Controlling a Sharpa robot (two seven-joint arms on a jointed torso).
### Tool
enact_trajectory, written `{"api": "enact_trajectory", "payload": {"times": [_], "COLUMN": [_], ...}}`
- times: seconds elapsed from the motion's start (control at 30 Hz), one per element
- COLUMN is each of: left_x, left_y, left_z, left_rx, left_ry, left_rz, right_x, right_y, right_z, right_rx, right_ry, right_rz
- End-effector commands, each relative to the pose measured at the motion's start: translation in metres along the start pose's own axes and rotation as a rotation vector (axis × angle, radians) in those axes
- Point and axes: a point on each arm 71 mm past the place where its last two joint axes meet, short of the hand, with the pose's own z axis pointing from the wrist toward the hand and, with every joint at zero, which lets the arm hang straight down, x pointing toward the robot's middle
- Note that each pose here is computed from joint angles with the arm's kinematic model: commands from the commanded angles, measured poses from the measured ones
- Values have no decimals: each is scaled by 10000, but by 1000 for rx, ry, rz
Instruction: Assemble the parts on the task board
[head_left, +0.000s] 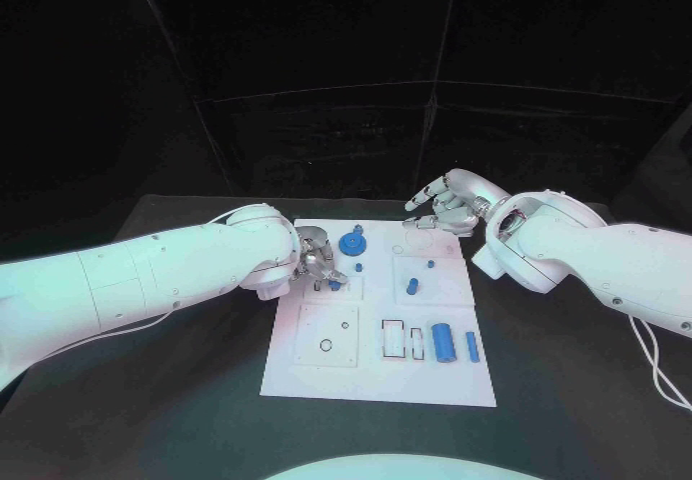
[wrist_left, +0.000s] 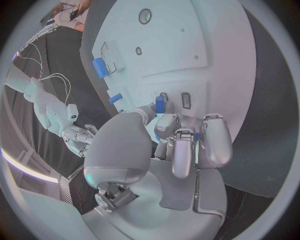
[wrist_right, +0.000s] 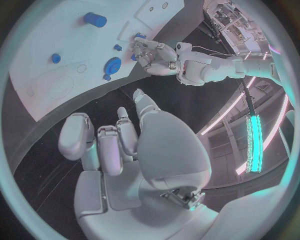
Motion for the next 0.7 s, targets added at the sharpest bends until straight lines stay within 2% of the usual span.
{"api": "enact_trajectory", "payload": {"times": [0.03, 0.7], "left_x": [1, 7], "left_y": [5, 22], "left_z": [-1, -5], "left_rx": [-10, -17], "left_ry": [6, 20], "left_rz": [36, 60], "right_x": [-1, 1], "right_y": [18, 20], "right_z": [4, 6], "right_rx": [-10, -11], "right_ry": [5, 6], "right_rz": [1, 1]}}
